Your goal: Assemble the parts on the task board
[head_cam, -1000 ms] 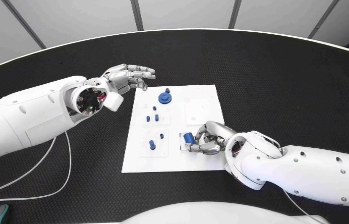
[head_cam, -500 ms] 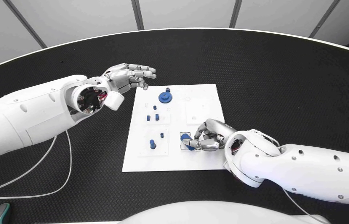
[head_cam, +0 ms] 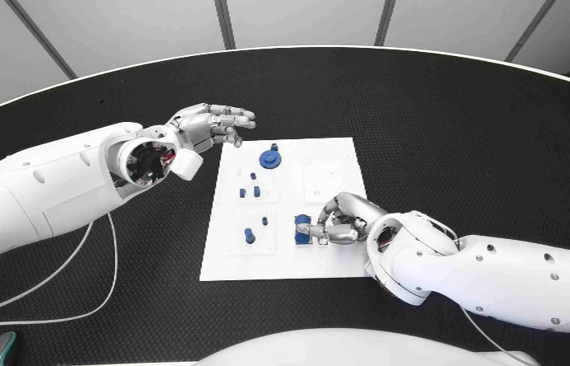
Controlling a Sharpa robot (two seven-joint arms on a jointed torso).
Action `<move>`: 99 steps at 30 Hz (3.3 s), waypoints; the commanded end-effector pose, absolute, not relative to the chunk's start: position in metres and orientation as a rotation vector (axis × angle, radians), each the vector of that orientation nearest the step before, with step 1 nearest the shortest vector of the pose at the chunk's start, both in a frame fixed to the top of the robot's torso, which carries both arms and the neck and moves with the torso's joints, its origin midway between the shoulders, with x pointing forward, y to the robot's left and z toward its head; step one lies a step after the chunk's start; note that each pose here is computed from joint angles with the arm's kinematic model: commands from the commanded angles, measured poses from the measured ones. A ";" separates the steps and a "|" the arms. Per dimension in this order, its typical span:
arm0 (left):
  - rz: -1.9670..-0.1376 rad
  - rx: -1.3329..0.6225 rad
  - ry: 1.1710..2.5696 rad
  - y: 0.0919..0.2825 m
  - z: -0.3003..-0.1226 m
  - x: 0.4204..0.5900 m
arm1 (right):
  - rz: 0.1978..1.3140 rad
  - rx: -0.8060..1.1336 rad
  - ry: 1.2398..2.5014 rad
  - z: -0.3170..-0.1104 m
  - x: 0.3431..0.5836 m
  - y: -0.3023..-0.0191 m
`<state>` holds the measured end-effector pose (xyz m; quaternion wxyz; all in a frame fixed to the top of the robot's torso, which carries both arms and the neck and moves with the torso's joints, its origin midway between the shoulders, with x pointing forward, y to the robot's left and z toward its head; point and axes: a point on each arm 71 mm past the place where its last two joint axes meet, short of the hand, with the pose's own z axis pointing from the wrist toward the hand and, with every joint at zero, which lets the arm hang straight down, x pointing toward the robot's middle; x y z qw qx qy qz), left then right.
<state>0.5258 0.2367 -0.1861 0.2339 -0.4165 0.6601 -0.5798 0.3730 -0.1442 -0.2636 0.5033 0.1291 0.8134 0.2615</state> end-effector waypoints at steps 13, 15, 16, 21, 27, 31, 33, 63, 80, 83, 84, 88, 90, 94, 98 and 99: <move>-1.592 -1.143 1.812 0.237 -0.186 0.526 | 0.679 0.266 1.983 -0.258 0.363 -0.141; -1.593 -1.142 1.813 0.237 -0.186 0.526 | 0.673 0.266 1.986 -0.259 0.364 -0.141; -1.594 -1.142 1.813 0.236 -0.186 0.526 | 0.668 0.267 1.988 -0.260 0.365 -0.141; -1.595 -1.142 1.814 0.236 -0.186 0.526 | 0.652 0.275 1.989 -0.262 0.368 -0.142; -1.593 -1.143 1.814 0.237 -0.186 0.527 | 0.636 0.288 1.986 -0.264 0.371 -0.143; -1.592 -1.144 1.813 0.237 -0.186 0.527 | 0.630 0.295 1.981 -0.264 0.372 -0.145; -1.591 -1.144 1.813 0.238 -0.186 0.527 | 0.630 0.295 1.981 -0.264 0.372 -0.145; -1.581 -1.150 1.805 0.242 -0.186 0.526 | 0.659 0.253 1.945 -0.252 0.358 -0.164; -1.578 -1.151 1.794 0.245 -0.186 0.526 | 0.530 0.264 1.796 -0.241 0.359 -0.237; -1.581 -1.150 1.796 0.244 -0.186 0.526 | 0.485 0.264 1.800 -0.242 0.360 -0.241; -1.581 -1.150 1.796 0.244 -0.186 0.526 | 0.472 0.263 1.801 -0.243 0.361 -0.242; -1.581 -1.150 1.796 0.244 -0.186 0.526 | 0.443 0.260 1.806 -0.245 0.363 -0.242; -1.580 -1.150 1.796 0.244 -0.186 0.526 | 0.434 0.256 1.815 -0.246 0.364 -0.241; -1.582 -1.149 1.797 0.244 -0.186 0.526 | 0.422 0.248 1.832 -0.250 0.367 -0.236; -1.582 -1.149 1.798 0.244 -0.186 0.526 | 0.416 0.241 1.845 -0.254 0.370 -0.232; -1.582 -1.149 1.798 0.244 -0.186 0.526 | 0.415 0.239 1.848 -0.255 0.371 -0.231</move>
